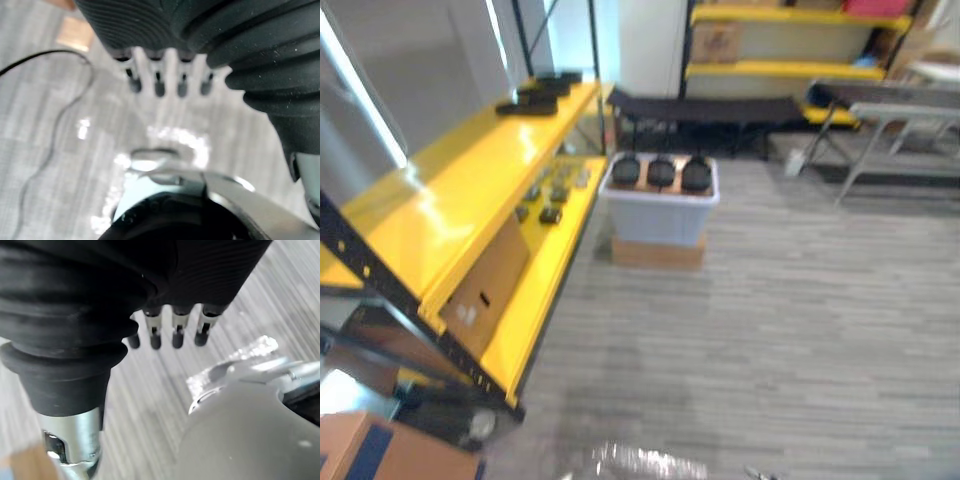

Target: Walk over and take plastic housings, then place them on the shelf

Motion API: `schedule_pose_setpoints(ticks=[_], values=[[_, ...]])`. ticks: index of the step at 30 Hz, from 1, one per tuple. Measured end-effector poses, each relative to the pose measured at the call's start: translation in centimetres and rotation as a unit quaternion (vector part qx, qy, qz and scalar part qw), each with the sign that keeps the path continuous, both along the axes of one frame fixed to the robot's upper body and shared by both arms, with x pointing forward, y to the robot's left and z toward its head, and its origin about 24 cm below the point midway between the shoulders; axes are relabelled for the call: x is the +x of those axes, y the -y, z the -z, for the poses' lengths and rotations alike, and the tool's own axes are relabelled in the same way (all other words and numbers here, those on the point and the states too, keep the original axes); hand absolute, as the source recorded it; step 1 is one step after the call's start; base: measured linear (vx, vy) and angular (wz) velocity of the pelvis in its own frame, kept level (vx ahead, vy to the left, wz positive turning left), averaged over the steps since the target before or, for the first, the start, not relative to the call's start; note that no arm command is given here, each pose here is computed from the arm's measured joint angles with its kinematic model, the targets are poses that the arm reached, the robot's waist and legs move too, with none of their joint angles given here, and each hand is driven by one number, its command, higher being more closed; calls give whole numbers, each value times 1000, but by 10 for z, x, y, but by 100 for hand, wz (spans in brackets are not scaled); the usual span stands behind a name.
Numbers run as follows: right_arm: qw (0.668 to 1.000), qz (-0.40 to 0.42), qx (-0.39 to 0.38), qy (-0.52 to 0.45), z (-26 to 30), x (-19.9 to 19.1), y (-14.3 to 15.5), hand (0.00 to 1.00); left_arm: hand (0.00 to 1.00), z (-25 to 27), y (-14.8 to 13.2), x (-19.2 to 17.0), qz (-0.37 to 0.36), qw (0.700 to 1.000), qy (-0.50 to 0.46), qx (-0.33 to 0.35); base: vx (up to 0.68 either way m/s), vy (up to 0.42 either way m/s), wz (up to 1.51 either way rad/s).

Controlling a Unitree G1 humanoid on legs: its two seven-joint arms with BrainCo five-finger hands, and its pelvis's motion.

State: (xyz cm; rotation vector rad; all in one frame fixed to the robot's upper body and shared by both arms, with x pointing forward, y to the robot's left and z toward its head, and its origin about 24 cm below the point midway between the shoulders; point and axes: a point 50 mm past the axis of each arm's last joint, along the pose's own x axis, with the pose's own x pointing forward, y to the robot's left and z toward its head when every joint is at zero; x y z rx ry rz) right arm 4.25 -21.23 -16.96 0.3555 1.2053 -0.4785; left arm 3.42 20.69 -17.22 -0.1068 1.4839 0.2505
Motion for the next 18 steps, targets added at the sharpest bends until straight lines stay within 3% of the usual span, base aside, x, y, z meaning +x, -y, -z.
schedule_pose_setpoints(ticks=[18], values=[[999, 37, 32, 18, 2, 11, -11, 0, 0, -1, -6, 0, -5, 1000, 0, -2, 53, 9, 3]])
